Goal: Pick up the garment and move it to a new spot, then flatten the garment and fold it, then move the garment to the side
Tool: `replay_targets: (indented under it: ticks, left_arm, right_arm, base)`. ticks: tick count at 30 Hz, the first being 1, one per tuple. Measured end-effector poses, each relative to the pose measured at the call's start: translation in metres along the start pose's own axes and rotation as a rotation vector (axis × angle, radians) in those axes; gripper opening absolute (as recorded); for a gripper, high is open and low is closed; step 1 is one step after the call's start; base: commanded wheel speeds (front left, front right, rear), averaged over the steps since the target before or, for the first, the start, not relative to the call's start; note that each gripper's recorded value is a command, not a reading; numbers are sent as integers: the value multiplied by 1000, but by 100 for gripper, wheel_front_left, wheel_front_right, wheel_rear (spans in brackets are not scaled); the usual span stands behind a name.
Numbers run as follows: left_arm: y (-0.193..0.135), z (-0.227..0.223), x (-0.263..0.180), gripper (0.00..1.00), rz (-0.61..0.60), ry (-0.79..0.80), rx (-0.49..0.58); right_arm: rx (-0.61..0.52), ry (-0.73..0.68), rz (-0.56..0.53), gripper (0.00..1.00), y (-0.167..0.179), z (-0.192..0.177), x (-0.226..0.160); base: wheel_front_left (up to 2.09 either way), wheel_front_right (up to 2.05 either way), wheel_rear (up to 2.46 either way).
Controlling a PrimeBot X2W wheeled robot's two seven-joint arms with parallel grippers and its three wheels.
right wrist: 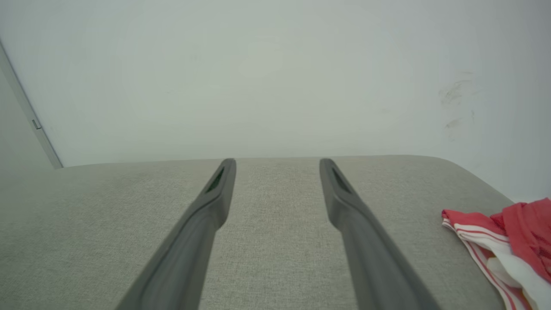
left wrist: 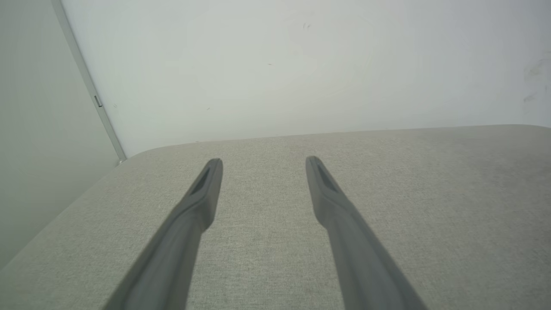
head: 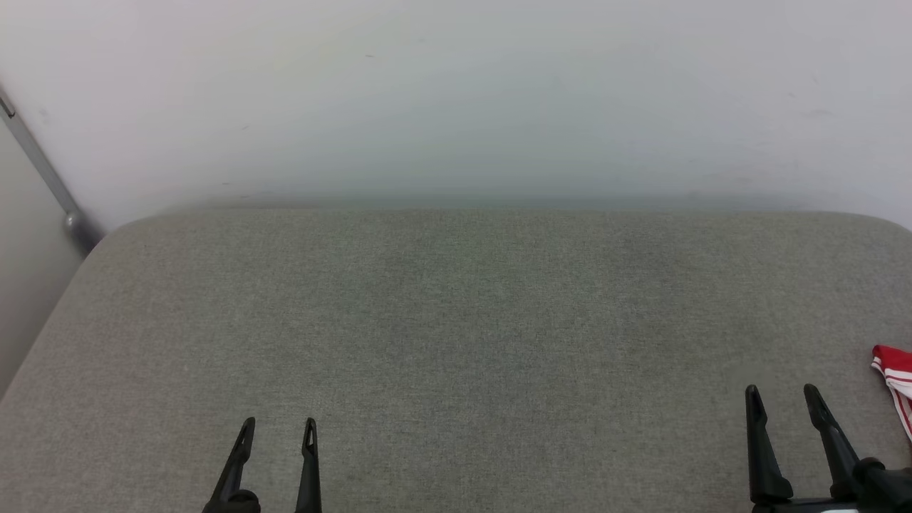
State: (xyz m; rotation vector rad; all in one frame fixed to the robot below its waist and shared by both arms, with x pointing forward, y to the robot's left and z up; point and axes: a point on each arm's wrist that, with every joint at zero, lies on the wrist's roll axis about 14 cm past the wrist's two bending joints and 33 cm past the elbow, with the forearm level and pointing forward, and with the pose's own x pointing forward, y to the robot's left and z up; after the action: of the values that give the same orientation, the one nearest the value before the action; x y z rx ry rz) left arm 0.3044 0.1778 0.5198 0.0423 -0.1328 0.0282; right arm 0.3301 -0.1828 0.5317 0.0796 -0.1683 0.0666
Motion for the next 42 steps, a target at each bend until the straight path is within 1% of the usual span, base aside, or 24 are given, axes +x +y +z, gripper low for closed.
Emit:
replay_targets:
  ticks: [11, 12, 17, 19, 23, 25, 42]
  left_arm:
    - [4, 2, 1, 100, 11, -4, -29]
    - [6, 1, 2, 0, 15, -4, -30]
    - [4, -14, -2, 0, 16, 47, -35]
    - [5, -19, -3, 0, 23, 66, -56]
    - [7, -24, -3, 0, 41, 93, -143]
    - [9, -30, -1, 0, 59, 119, -246]
    - [16, -36, 17, 0, 101, 156, -549]
  right_arm:
    - [15, 2, 0, 100, 2, 0, -5]
    - [16, 4, 0, 0, 2, -1, -5]
    - [22, 58, -7, 0, 0, -17, -9]
    - [41, 75, -14, 0, 0, -22, -11]
    - [121, 93, -39, 0, -4, -27, -12]
    - [218, 97, -64, 0, -6, -28, -9]
    - [505, 105, -124, 0, -13, -31, 5]
  base:
    - [0, 0, 0]
    - [0, 0, 0]
    - [0, 0, 0]
    - [0, 0, 0]
    - [0, 0, 0]
    - [0, 0, 0]
    - [0, 0, 0]
